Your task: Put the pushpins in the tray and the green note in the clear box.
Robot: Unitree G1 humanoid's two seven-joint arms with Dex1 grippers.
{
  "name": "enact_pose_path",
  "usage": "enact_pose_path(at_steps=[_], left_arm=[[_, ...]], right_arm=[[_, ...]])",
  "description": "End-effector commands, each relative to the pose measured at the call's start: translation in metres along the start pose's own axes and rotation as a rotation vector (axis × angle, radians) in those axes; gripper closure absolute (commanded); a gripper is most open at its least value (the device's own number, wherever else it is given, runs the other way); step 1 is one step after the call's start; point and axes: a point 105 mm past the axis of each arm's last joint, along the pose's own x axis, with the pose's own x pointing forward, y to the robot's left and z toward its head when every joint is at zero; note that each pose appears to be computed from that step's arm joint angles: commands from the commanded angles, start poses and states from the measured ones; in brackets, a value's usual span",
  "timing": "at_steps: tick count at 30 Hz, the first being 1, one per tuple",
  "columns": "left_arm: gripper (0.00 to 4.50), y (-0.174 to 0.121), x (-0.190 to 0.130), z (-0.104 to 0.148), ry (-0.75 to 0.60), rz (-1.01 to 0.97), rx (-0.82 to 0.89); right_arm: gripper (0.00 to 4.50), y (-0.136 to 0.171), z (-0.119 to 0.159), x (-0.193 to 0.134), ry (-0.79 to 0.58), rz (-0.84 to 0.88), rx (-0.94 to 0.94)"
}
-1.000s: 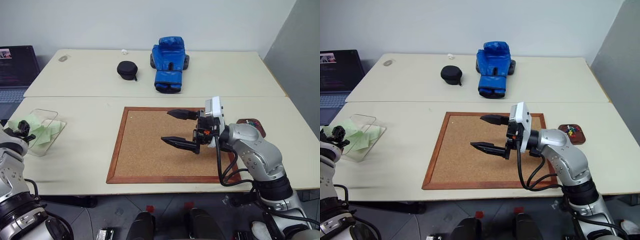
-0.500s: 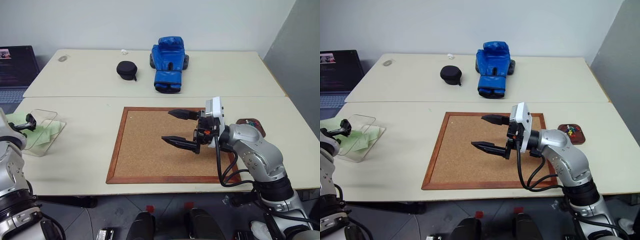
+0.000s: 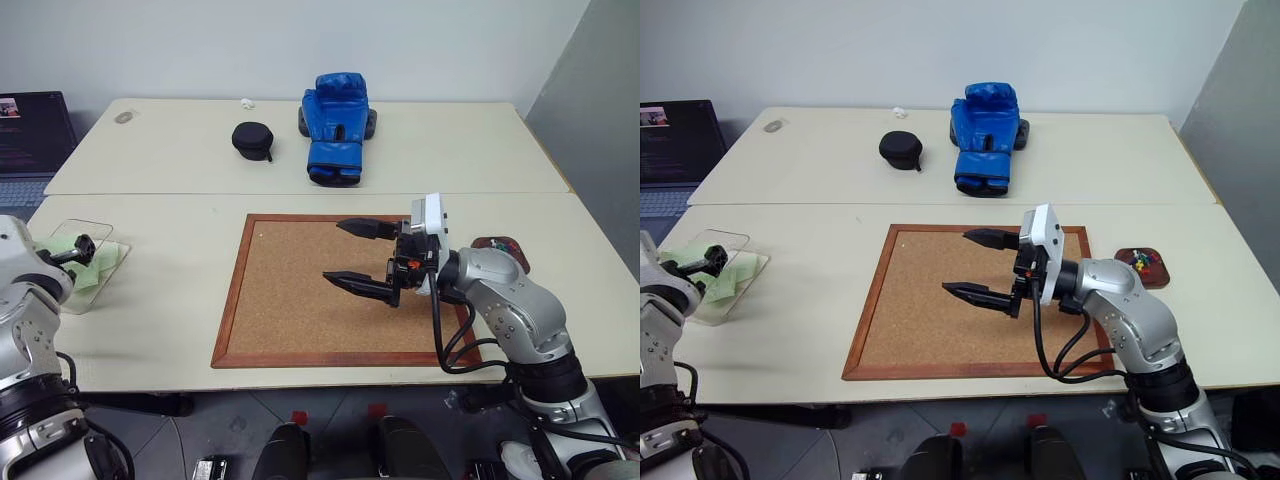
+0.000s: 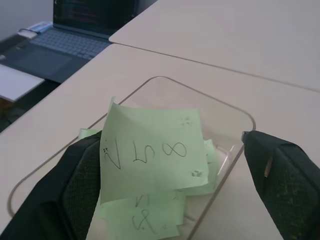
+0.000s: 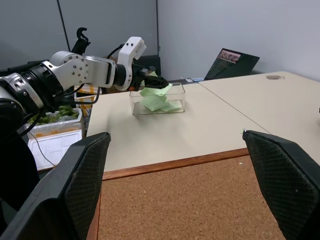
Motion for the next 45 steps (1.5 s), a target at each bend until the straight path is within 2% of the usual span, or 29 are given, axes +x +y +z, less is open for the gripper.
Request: enact_pose_path(at_steps=[1, 6, 8, 10, 12, 13, 15, 16, 17, 18, 19, 20, 21, 22, 23, 24, 27, 28, 29, 30, 33, 34, 36, 37, 38, 41, 43, 44, 45], left_arm=[[0.06, 0.009, -0.004, 0.03, -0.103, 0.051, 0.04], [0.06, 0.012, -0.006, 0.04, -0.135, 0.082, 0.2], [0.06, 0.02, -0.002, 0.034, -0.095, 0.112, -0.171], [0.06, 0.009, -0.002, 0.032, -0.071, 0.052, 0.002], [0.06, 0.008, -0.001, 0.034, -0.073, 0.041, -0.226], [0.06, 0.01, -0.001, 0.035, -0.074, 0.048, -0.193], [0.06, 0.004, -0.003, 0.038, -0.085, 0.028, 0.189], [0.06, 0.002, -0.003, 0.035, -0.07, 0.014, 0.164], [0.06, 0.009, -0.002, 0.035, -0.071, 0.049, -0.105], [0.06, 0.011, -0.001, 0.033, -0.063, 0.059, -0.152], [0.06, 0.01, -0.003, 0.041, -0.092, 0.06, 0.098], [0.06, 0.02, -0.002, 0.046, -0.109, 0.116, -0.207], [0.06, 0.021, -0.002, 0.043, -0.097, 0.124, -0.188], [0.06, 0.015, -0.004, 0.051, -0.126, 0.113, 0.07], [0.06, 0.009, -0.003, 0.044, -0.089, 0.075, 0.017], [0.06, 0.013, -0.001, 0.044, -0.092, 0.105, -0.244], [0.06, 0.007, -0.004, 0.043, -0.097, 0.073, 0.191], [0.06, 0.019, -0.003, 0.042, -0.091, 0.123, -0.094], [0.06, 0.019, -0.003, 0.038, -0.077, 0.12, -0.166], [0.06, 0.016, -0.004, 0.046, -0.103, 0.104, 0.032], [0.06, 0.02, -0.002, 0.038, -0.065, 0.106, -0.106], [0.06, 0.021, -0.004, 0.042, -0.075, 0.124, 0.181], [0.06, 0.028, -0.003, 0.032, -0.042, 0.144, -0.2], [0.06, 0.027, -0.003, 0.032, -0.043, 0.13, -0.186], [0.06, 0.027, -0.006, 0.038, -0.063, 0.141, 0.106], [0.06, 0.016, -0.006, 0.034, -0.05, 0.076, 0.121], [0.06, 0.008, -0.006, 0.033, -0.054, 0.039, 0.315], [0.06, 0.02, -0.004, 0.034, -0.055, 0.099, -0.018], [0.06, 0.021, -0.003, 0.031, -0.046, 0.096, -0.067]], right_arm=[[0.0, -0.001, 0.012, -0.001, -0.03, -0.005, -0.043], [0.0, -0.002, 0.013, -0.001, -0.032, -0.009, -0.041], [0.0, -0.003, 0.013, -0.001, -0.032, -0.01, -0.04], [0.0, -0.003, 0.013, -0.001, -0.032, -0.011, -0.04], [0.0, -0.003, 0.013, -0.002, -0.032, -0.012, -0.04], [0.0, -0.004, 0.013, -0.002, -0.032, -0.013, -0.04], [0.0, -0.004, 0.013, -0.002, -0.032, -0.015, -0.04], [0.0, -0.005, 0.013, -0.002, -0.032, -0.016, -0.04], [0.0, -0.005, 0.013, -0.002, -0.032, -0.016, -0.04], [0.0, -0.005, 0.012, -0.003, -0.031, -0.016, -0.04], [0.0, -0.005, 0.012, -0.003, -0.031, -0.016, -0.04], [0.0, -0.005, 0.012, -0.003, -0.032, -0.016, -0.039], [0.0, -0.005, 0.012, -0.003, -0.031, -0.015, -0.039], [0.0, -0.005, 0.012, -0.003, -0.031, -0.015, -0.039], [0.0, -0.005, 0.012, -0.002, -0.032, -0.014, -0.038], [0.0, -0.004, 0.012, -0.002, -0.032, -0.013, -0.038], [0.0, -0.004, 0.012, -0.002, -0.032, -0.012, -0.038], [0.0, -0.004, 0.011, -0.003, -0.032, -0.013, -0.038], [0.0, -0.004, 0.011, -0.003, -0.031, -0.013, -0.038], [0.0, -0.005, 0.011, -0.003, -0.031, -0.014, -0.039], [0.0, -0.005, 0.011, -0.003, -0.03, -0.013, -0.039], [0.0, -0.005, 0.012, -0.002, -0.03, -0.013, -0.039], [0.0, -0.004, 0.012, -0.002, -0.03, -0.012, -0.04], [0.0, -0.004, 0.012, -0.002, -0.031, -0.012, -0.04], [0.0, -0.005, 0.012, -0.002, -0.031, -0.012, -0.039], [0.0, -0.004, 0.011, -0.002, -0.03, -0.012, -0.039], [0.0, -0.004, 0.012, -0.002, -0.031, -0.01, -0.037], [0.0, -0.004, 0.012, -0.001, -0.031, -0.008, -0.036], [0.0, -0.004, 0.011, -0.001, -0.031, -0.007, -0.037]])
